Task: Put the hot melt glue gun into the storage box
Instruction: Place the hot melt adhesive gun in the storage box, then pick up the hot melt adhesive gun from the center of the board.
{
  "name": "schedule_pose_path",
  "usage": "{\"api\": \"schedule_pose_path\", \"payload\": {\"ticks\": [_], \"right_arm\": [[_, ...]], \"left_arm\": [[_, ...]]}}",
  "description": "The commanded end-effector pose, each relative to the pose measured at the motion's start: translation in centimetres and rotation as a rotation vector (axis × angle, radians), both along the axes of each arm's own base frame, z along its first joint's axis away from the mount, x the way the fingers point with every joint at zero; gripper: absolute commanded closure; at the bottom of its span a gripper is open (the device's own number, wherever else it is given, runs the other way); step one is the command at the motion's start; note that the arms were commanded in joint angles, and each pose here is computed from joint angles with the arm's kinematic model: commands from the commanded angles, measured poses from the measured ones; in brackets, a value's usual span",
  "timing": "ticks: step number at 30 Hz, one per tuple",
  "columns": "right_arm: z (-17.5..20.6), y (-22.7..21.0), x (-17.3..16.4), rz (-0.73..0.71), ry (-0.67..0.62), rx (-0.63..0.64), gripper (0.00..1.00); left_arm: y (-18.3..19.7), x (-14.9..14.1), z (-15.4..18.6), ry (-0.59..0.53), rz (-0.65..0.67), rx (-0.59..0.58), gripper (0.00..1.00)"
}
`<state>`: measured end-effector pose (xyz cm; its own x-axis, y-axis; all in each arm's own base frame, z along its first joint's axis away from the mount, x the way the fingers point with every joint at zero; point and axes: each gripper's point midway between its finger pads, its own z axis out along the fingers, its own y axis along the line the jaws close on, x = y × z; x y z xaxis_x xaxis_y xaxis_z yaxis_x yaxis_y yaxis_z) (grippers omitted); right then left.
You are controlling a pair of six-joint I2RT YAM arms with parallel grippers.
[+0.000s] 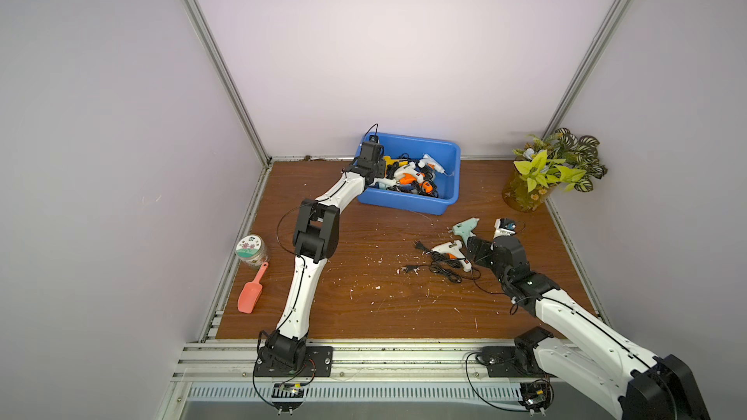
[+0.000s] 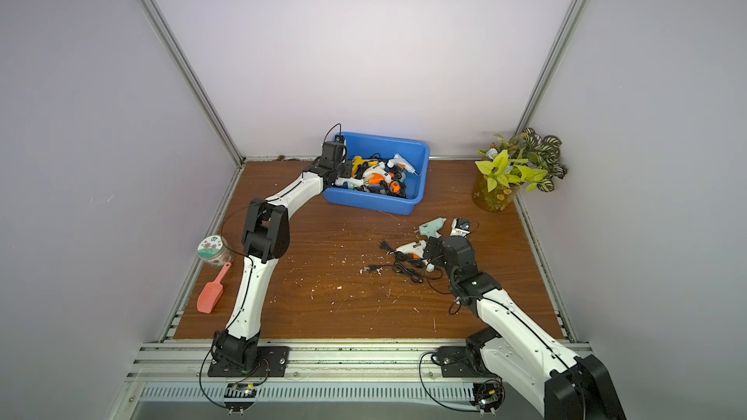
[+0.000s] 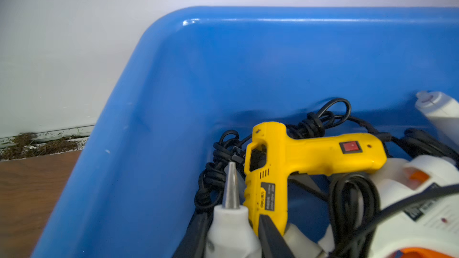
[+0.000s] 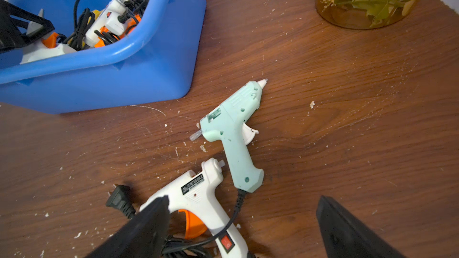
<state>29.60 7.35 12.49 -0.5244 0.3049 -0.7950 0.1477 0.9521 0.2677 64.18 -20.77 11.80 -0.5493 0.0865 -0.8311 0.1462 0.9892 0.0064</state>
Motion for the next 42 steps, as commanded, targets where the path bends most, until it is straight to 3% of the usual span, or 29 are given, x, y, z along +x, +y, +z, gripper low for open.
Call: {"api": "schedule_pose_path", "payload": {"ticks": [1,8,16,23,26,35,42], "right_arm": [[1.6,0.4,0.9,-0.005,-0.031,0.030,0.01],[1.4,1.2,1.6,0.042,0.007,0.003,0.05],[1.0,3.2,3.0,0.202,0.092,-0.027,0.16],[-0.7,3.2,4.4,0.269,0.203,-0.054,0.31],[-1.5,2.7,4.9,0.270,0.235,-0.062,0.37],[-3.7,1.3,5.8,0.267,0.325,-0.067,0.48],[-4.8,1.5,6.3,0.306,0.371,-0.086,0.53]], "left_arm": [[0.0,-0.2,0.5,0.013,-0.003,0.007,0.59],[0.2,-1.2,6.4,-0.059,-0.009,-0.047,0.35],[0.4,-4.8,13.8,-0.146,-0.039,-0.139,0.00],[1.5,-10.3,18.4,-0.204,-0.061,-0.249,0.00],[2.6,-13.5,18.8,-0.220,-0.049,-0.299,0.00],[6.6,-23.2,16.0,-0.283,0.035,-0.503,0.00],[8.6,-26.9,13.2,-0.257,0.099,-0.545,0.00]]}}
